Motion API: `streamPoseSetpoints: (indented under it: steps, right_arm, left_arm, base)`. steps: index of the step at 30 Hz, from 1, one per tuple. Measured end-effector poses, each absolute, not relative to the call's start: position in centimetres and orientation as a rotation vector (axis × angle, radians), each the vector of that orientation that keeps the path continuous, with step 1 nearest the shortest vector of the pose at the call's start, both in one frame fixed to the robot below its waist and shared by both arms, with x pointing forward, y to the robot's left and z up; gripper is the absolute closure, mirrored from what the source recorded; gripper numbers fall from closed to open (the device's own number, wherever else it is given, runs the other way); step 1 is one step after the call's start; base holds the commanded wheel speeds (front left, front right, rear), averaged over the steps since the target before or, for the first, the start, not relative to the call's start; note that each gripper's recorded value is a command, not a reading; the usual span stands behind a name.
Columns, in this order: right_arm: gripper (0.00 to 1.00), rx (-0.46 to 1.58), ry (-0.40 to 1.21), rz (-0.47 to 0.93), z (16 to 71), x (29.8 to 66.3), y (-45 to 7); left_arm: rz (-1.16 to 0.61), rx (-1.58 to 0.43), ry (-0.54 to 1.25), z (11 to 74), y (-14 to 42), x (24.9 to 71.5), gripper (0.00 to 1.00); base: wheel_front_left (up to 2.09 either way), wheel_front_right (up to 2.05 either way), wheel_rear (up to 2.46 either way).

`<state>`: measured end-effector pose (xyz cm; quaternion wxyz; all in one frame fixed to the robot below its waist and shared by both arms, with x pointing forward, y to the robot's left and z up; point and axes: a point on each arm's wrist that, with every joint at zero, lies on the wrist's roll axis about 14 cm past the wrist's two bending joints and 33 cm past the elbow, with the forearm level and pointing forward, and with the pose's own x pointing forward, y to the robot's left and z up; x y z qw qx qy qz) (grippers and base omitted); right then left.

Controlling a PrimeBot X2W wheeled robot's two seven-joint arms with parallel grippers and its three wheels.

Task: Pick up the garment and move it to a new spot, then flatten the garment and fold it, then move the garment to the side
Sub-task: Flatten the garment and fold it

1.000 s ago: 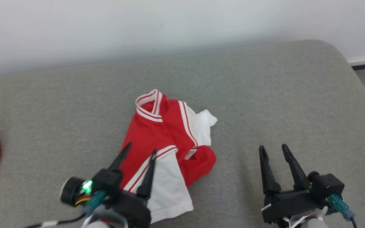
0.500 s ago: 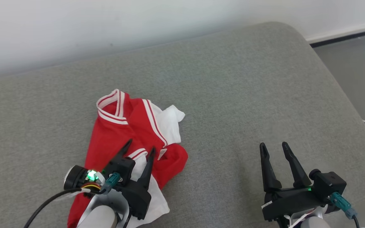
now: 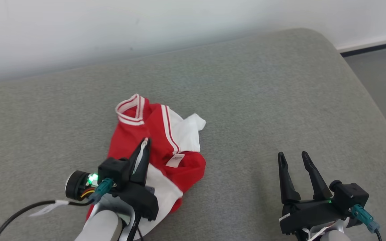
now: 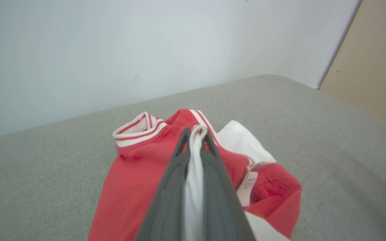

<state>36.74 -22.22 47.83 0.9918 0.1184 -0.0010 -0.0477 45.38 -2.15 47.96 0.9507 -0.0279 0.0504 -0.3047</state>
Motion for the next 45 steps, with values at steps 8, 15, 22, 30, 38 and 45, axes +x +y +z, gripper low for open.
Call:
streamPoseSetpoints:
  steps: [8, 15, 22, 30, 38, 45]
  right_arm:
    - [0.00, 0.238, 0.004, -0.018, 47.7, 38.0, -19.7]
    - [0.00, 0.237, 0.013, 0.075, 47.5, 39.6, -16.6]
    - [0.00, 0.238, 0.024, 0.144, 47.3, 40.6, -14.2]
    - [0.00, 0.230, 0.020, 0.153, 47.4, 40.7, -14.0]
    - [0.00, 0.232, 0.022, 0.150, 47.4, 40.5, -14.0]
    - [0.00, 0.235, 0.018, 0.114, 47.5, 40.3, -15.3]
  left_arm:
    - [-0.380, -0.153, -0.037, 51.7, 5.1, 45.1, 1.00]
    - [-0.151, -0.212, 0.016, 49.4, 12.3, 42.0, 1.00]
    - [0.004, -0.268, 0.123, 45.6, 15.8, 38.3, 1.00]
    - [0.043, -0.262, 0.187, 43.4, 16.4, 36.7, 0.00]
    - [0.013, -0.202, 0.059, 47.2, 17.7, 39.2, 0.00]
    - [-0.101, -0.116, 0.006, 50.6, 16.7, 43.7, 0.00]
  base:
    - [0.00, 0.00, 0.00]
    - [0.00, 0.00, 0.00]
    - [0.00, 0.00, 0.00]
    - [0.00, 0.00, 0.00]
    - [0.00, 0.00, 0.00]
    - [0.00, 0.00, 0.00]
